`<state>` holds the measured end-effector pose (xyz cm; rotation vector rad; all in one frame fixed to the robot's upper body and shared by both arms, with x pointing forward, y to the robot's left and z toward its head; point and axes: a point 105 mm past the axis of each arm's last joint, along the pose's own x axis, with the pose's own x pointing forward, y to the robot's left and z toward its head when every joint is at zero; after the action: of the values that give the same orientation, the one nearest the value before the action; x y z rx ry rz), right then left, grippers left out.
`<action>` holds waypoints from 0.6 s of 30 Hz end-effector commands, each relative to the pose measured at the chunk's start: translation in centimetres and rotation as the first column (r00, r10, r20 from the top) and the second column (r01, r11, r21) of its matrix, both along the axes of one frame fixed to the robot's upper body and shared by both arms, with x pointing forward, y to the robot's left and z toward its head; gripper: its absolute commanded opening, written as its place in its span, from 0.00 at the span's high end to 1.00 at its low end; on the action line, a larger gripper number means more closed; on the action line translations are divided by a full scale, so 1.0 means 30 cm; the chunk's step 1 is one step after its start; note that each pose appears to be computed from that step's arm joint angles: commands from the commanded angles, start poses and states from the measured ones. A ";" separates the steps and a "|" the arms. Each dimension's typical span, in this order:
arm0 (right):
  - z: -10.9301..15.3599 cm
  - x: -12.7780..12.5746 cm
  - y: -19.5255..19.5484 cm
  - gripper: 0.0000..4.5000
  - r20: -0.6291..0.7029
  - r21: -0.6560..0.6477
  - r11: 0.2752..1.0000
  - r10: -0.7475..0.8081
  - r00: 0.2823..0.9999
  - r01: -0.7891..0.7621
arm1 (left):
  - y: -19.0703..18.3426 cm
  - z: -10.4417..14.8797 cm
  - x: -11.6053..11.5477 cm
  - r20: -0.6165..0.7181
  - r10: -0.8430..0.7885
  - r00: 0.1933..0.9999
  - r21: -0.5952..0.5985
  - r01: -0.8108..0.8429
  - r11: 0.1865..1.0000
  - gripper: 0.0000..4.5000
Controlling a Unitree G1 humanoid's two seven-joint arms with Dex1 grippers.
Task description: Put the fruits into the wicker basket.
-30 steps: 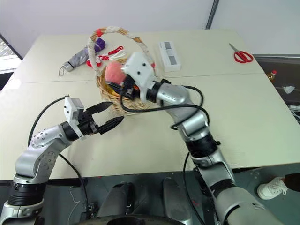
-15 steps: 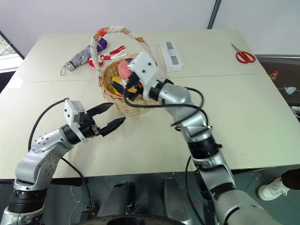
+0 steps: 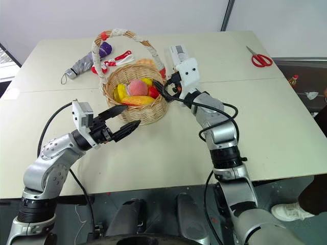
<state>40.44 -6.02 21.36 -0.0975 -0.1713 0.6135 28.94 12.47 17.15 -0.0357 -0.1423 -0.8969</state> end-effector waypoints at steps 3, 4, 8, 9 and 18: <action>0.043 0.020 0.006 0.53 0.059 0.058 0.998 -0.010 0.998 0.006 | 0.007 0.041 -0.017 0.056 0.025 0.998 -0.014 -0.024 1.000 0.06; 0.046 0.017 0.002 0.64 0.064 0.069 0.998 -0.009 0.998 0.004 | 0.009 0.041 -0.019 0.056 0.030 0.998 -0.016 -0.029 0.999 0.06; 0.074 -0.005 -0.028 0.99 0.106 0.109 0.994 -0.016 0.994 0.004 | 0.012 0.039 -0.021 0.056 0.041 0.998 -0.014 -0.040 0.999 0.06; 0.084 -0.014 -0.047 0.99 0.126 0.106 0.994 -0.028 0.992 0.015 | 0.010 0.041 -0.020 0.059 0.042 0.997 -0.013 -0.041 0.999 0.06; 0.155 -0.089 -0.499 0.99 0.232 0.126 0.900 -0.436 0.870 0.417 | -0.030 0.044 0.002 0.073 -0.014 0.997 -0.001 0.014 1.000 0.06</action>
<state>39.08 -18.27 23.25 -0.1296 -0.3059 0.2513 29.09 12.36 17.69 -0.0260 -0.1679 -0.8754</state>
